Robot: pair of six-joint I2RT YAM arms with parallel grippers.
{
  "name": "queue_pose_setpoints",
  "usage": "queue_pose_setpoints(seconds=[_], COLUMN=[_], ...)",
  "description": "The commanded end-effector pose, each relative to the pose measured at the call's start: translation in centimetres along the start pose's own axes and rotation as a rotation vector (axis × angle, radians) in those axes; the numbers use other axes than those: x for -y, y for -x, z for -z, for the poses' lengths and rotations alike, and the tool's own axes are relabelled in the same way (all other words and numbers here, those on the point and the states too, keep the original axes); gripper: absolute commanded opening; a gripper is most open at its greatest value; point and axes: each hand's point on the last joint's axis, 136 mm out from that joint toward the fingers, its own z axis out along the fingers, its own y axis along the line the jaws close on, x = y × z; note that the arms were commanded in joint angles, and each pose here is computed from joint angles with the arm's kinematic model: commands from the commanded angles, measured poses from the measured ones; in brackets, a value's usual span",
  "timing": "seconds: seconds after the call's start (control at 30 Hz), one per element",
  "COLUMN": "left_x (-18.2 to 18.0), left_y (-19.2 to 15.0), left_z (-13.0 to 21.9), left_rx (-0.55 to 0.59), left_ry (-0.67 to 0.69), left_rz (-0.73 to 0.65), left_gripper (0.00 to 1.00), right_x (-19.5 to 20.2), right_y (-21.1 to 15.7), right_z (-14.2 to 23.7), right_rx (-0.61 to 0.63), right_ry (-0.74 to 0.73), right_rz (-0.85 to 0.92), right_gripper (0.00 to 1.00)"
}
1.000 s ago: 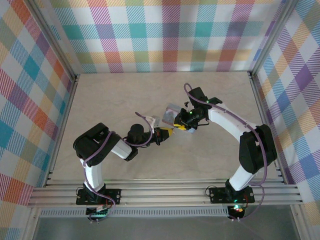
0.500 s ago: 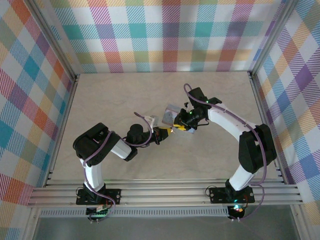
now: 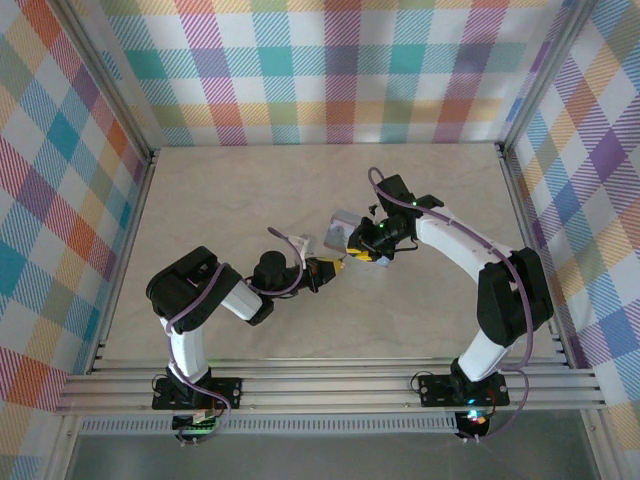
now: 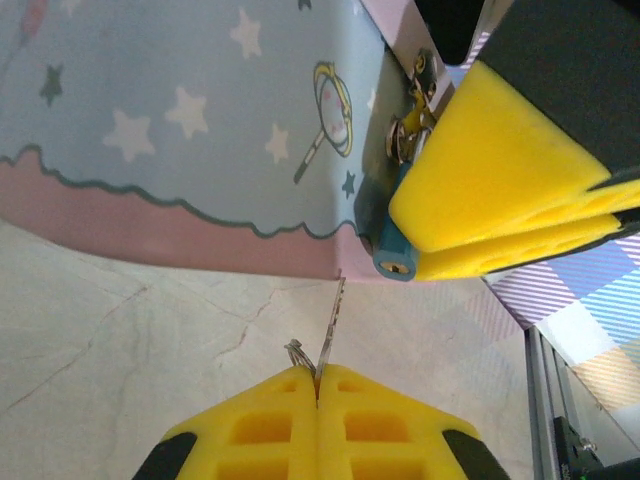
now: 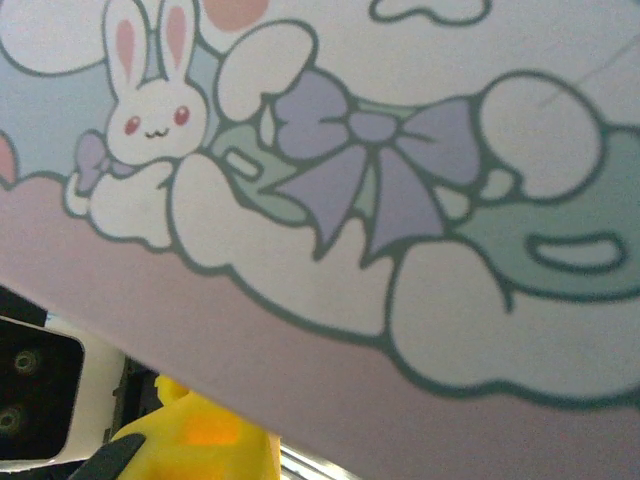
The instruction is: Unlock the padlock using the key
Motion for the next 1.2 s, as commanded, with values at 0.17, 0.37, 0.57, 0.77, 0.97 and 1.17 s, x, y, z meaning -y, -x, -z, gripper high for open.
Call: queue_pose_setpoints(seconds=[0.17, 0.37, 0.57, 0.77, 0.97, 1.17], left_x=[2.2, 2.6, 2.7, 2.8, 3.0, 3.2], left_y=[1.1, 1.4, 1.8, 2.2, 2.4, 2.4], left_z=[-0.4, -0.6, -0.4, -0.4, -0.2, -0.6], left_rx=[0.046, 0.051, 0.068, 0.079, 0.087, 0.081], left_ry=[-0.059, -0.069, -0.062, -0.061, -0.061, -0.073], left_rz=[-0.034, -0.033, -0.035, -0.037, -0.04, -0.037], left_gripper=[0.0, 0.0, 0.0, 0.0, 0.0, 0.0], right_x=[-0.6, -0.4, -0.3, -0.2, -0.1, -0.3], right_y=[0.2, 0.2, 0.2, 0.1, 0.1, 0.1], right_z=[0.2, 0.1, 0.0, -0.1, -0.1, -0.2], right_rx=[0.005, 0.003, 0.003, 0.001, 0.002, -0.003], right_ry=[0.036, 0.034, 0.031, 0.027, 0.025, 0.035], right_rz=[-0.006, -0.01, -0.009, -0.009, -0.008, -0.007], right_gripper=[0.0, 0.0, 0.0, 0.0, 0.0, 0.0])
